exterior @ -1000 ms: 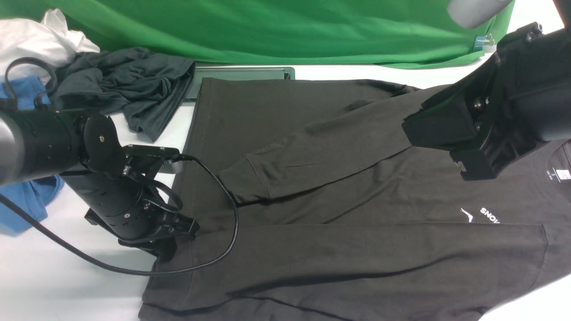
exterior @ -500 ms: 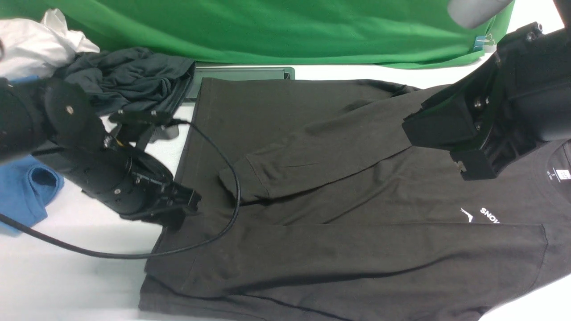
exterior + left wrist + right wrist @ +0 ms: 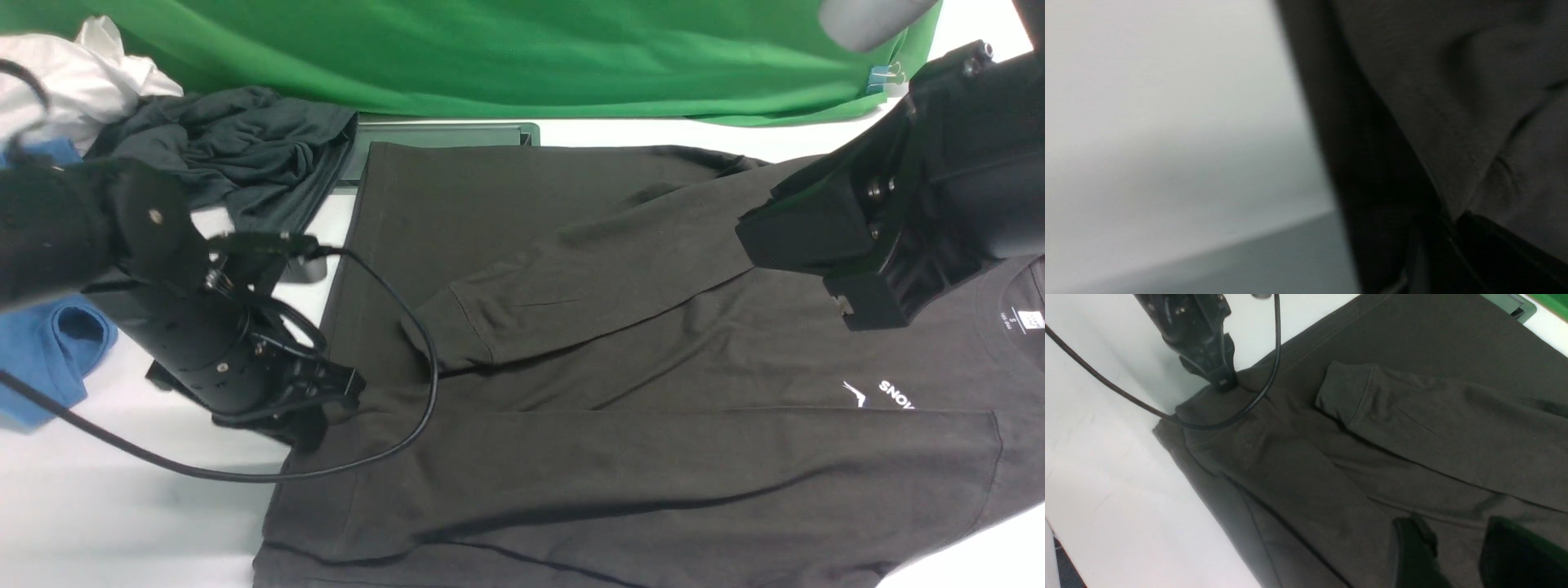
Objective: Fold a long-sleeved shirt on a white desktop.
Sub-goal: 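Grasp the left edge of the dark T-shirt lying flat on the table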
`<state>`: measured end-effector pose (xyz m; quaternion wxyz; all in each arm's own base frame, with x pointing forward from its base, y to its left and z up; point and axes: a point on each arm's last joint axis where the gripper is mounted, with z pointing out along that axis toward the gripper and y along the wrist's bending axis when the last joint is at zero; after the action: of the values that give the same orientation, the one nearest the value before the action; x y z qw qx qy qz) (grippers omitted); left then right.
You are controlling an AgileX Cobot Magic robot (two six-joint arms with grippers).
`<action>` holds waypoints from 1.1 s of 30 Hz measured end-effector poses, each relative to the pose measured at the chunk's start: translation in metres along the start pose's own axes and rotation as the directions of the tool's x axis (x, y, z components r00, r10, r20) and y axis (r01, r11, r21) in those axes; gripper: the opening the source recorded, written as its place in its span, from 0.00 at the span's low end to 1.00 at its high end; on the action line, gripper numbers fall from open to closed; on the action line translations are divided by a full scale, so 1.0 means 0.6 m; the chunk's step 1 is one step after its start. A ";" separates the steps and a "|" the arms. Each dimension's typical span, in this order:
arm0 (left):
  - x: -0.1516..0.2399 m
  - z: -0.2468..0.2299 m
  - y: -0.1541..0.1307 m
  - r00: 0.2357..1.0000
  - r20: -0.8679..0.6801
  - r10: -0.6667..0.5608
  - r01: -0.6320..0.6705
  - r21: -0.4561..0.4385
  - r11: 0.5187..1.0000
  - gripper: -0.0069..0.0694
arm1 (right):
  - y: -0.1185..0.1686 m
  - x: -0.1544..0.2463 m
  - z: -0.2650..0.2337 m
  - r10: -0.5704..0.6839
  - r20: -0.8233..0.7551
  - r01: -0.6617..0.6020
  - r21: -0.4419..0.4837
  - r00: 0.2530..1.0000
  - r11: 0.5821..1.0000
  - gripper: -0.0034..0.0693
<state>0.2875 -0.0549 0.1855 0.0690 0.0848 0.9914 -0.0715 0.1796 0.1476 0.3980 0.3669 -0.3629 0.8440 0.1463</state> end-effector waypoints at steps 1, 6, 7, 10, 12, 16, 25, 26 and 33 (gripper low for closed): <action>-0.001 0.011 0.006 1.000 -0.018 -0.021 0.021 -0.031 0.999 0.25 | 0.000 0.000 0.000 0.000 0.000 0.000 0.000 1.000 1.000 0.38; -0.002 0.019 0.012 0.999 -0.027 -0.040 0.038 -0.063 0.997 0.41 | 0.000 0.000 0.000 0.000 0.000 0.000 0.000 1.000 1.000 0.38; -0.001 0.017 0.012 0.999 -0.031 -0.040 0.038 -0.063 0.997 0.45 | 0.000 0.000 0.000 0.000 0.000 0.000 0.000 1.000 1.000 0.38; 0.009 0.004 0.009 0.997 -0.071 -0.042 0.038 -0.061 0.997 0.60 | 0.000 0.000 0.000 0.000 0.000 0.000 0.000 1.000 1.000 0.38; 0.020 -0.010 0.006 0.995 -0.091 -0.045 0.040 -0.055 0.998 0.68 | 0.000 0.000 0.000 0.000 0.000 0.000 0.000 1.000 1.000 0.38; 0.057 -0.023 -0.004 0.993 -0.059 -0.102 0.101 -0.005 0.995 0.76 | 0.000 0.000 0.000 0.000 0.000 0.000 0.000 1.000 1.000 0.38; 0.095 0.011 -0.003 0.987 -0.002 -0.160 0.160 0.021 0.987 0.69 | 0.000 -0.001 0.000 0.000 0.004 0.000 0.001 1.000 1.000 0.38; 0.094 0.011 -0.003 0.987 0.011 -0.161 0.160 0.022 0.987 0.66 | 0.000 -0.001 0.000 0.000 0.004 0.000 0.001 1.000 1.000 0.38; 0.093 0.011 -0.003 0.987 0.016 -0.162 0.161 0.026 0.987 0.41 | 0.000 0.000 0.000 0.000 0.003 0.000 0.001 1.000 1.000 0.38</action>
<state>0.2338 -0.0491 0.1712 0.0710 0.0044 0.9934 -0.0900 0.1797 0.1477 0.3982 0.3681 -0.3626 0.8435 0.1465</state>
